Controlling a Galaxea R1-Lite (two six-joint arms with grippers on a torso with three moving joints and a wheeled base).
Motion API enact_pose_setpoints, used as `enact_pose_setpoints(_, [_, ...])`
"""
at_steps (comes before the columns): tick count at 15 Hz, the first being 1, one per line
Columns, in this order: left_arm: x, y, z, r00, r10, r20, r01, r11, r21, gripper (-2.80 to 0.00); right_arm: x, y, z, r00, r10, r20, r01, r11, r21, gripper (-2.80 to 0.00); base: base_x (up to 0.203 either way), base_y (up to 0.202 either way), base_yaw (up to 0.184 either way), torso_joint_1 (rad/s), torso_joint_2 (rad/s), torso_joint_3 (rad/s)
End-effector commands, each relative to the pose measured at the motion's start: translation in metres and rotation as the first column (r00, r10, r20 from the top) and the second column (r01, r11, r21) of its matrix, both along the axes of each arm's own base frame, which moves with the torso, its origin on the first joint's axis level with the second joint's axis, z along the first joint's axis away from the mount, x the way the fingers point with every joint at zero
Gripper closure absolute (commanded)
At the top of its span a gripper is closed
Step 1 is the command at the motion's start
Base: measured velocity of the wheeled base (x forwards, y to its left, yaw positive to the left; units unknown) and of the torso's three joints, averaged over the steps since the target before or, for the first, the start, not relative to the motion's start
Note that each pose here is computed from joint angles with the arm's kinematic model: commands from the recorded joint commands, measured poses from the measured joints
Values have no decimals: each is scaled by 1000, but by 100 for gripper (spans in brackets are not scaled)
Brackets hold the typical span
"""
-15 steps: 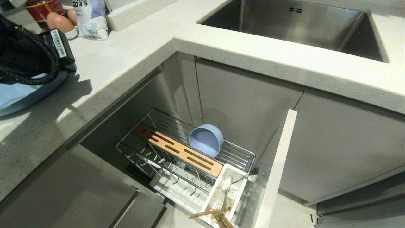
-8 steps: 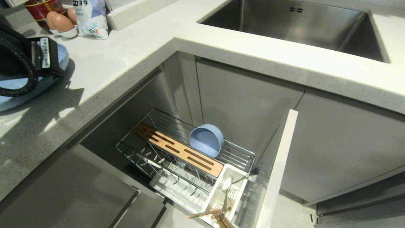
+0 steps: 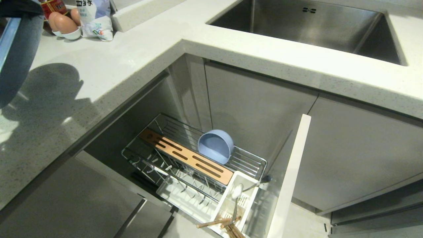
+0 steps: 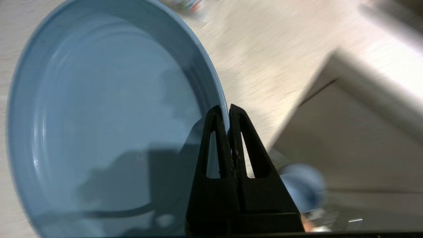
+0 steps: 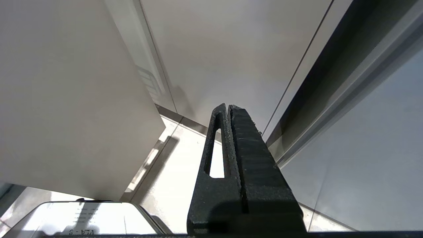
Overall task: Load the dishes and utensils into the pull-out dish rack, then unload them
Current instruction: Pick up the plate and place it in the cupboard
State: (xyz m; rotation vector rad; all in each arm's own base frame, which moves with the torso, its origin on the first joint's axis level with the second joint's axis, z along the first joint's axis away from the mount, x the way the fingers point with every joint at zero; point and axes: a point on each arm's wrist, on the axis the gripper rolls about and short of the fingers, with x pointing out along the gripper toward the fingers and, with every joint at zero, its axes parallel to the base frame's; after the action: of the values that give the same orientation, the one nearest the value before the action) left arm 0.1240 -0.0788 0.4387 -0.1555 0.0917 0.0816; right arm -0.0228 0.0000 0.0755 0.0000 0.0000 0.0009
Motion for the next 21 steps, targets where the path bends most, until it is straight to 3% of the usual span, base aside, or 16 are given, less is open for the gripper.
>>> enact_pose_setpoints(1, [-16,-3,18,989,-60,134,78,988,-135,0,0,0,0,1000,1,0,-1,1000,0,0,0,0,0,0,0,0])
enact_pose_setpoints(3, [-20,-9,37,957,-62,284,144,950,-276,0,0,0,0,1000,1,0,-1,1000,0,0,0,0,0,0,0,0])
enact_pose_setpoints(4, [-22,-14,46,932,-67,357,198,918,-343,0,0,0,0,1000,1,0,-1,1000,0,0,0,0,0,0,0,0])
enact_pose_setpoints(6, [-31,-29,61,877,-92,471,333,823,-460,0,0,0,0,1000,1,0,-1,1000,0,0,0,0,0,0,0,0])
enact_pose_setpoints(8, [-41,-46,68,846,-123,519,433,727,-533,0,0,0,0,1000,1,0,-1,1000,0,0,0,0,0,0,0,0])
enact_pose_setpoints(10, [-53,-65,68,838,-157,523,492,631,-599,0,0,0,0,1000,1,0,-1,1000,0,0,0,0,0,0,0,0])
enact_pose_setpoints(12, [-54,-98,52,868,-178,463,477,555,-682,0,0,0,0,1000,0,0,0,1000,0,0,0,0,0,0,0,0])
enact_pose_setpoints(14, [-48,-117,34,893,-192,406,444,520,-730,0,0,0,0,1000,1,0,-1,1000,0,0,0,0,0,0,0,0])
enact_pose_setpoints(17, [-40,-132,6,927,-227,297,373,494,-785,0,0,0,0,1000,0,0,0,1000,0,0,0,0,0,0,0,0])
enact_pose_setpoints(21, [-18,-139,-52,976,-202,78,170,487,-857,0,0,0,0,1000,1,0,-1,1000,0,0,0,0,0,0,0,0])
